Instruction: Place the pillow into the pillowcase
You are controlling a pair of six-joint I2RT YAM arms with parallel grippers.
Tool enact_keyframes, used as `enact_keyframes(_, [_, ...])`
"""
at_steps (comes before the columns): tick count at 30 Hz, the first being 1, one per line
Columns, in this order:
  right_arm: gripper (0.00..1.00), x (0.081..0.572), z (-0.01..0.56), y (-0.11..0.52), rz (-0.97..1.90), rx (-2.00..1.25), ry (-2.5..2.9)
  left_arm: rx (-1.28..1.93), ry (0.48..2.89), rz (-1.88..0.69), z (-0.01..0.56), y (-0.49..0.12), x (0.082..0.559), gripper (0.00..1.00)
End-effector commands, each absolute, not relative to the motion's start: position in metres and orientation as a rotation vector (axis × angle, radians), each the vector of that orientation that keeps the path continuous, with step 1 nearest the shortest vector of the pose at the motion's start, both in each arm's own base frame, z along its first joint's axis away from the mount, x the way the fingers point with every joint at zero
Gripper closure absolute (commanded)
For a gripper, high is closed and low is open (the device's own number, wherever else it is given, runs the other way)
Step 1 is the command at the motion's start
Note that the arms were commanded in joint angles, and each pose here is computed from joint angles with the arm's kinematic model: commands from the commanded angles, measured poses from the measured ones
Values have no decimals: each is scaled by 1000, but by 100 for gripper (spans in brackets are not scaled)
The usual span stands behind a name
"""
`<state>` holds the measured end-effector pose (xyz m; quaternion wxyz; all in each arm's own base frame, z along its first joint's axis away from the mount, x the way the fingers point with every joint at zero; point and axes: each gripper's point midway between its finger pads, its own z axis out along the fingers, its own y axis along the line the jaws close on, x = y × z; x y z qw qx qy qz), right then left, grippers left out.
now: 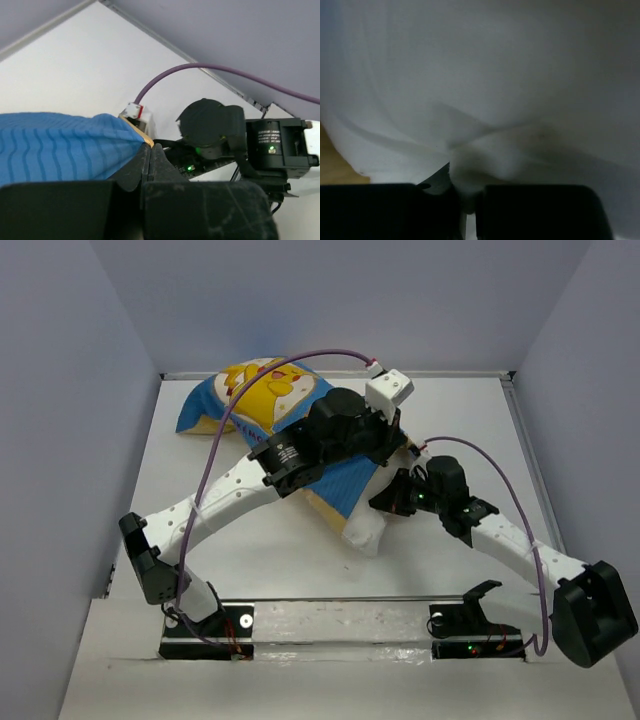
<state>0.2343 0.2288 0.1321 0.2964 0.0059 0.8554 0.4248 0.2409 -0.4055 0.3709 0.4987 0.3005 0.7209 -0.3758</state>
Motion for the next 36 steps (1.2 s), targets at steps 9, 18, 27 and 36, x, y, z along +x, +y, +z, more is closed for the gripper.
enact_keyframes(9, [100, 310, 286, 206, 1041, 225, 1616, 753, 1529, -1091, 481, -387, 159, 100])
enact_keyframes(18, [100, 340, 185, 187, 895, 487, 1697, 669, 1875, -983, 339, -328, 144, 100])
enact_keyframes(27, [100, 370, 270, 188, 888, 481, 1488, 782, 1889, -1223, 319, -350, 93, 100])
enact_keyframes(36, [100, 346, 174, 190, 889, 557, 1709, 622, 2116, -745, 197, -322, 146, 29])
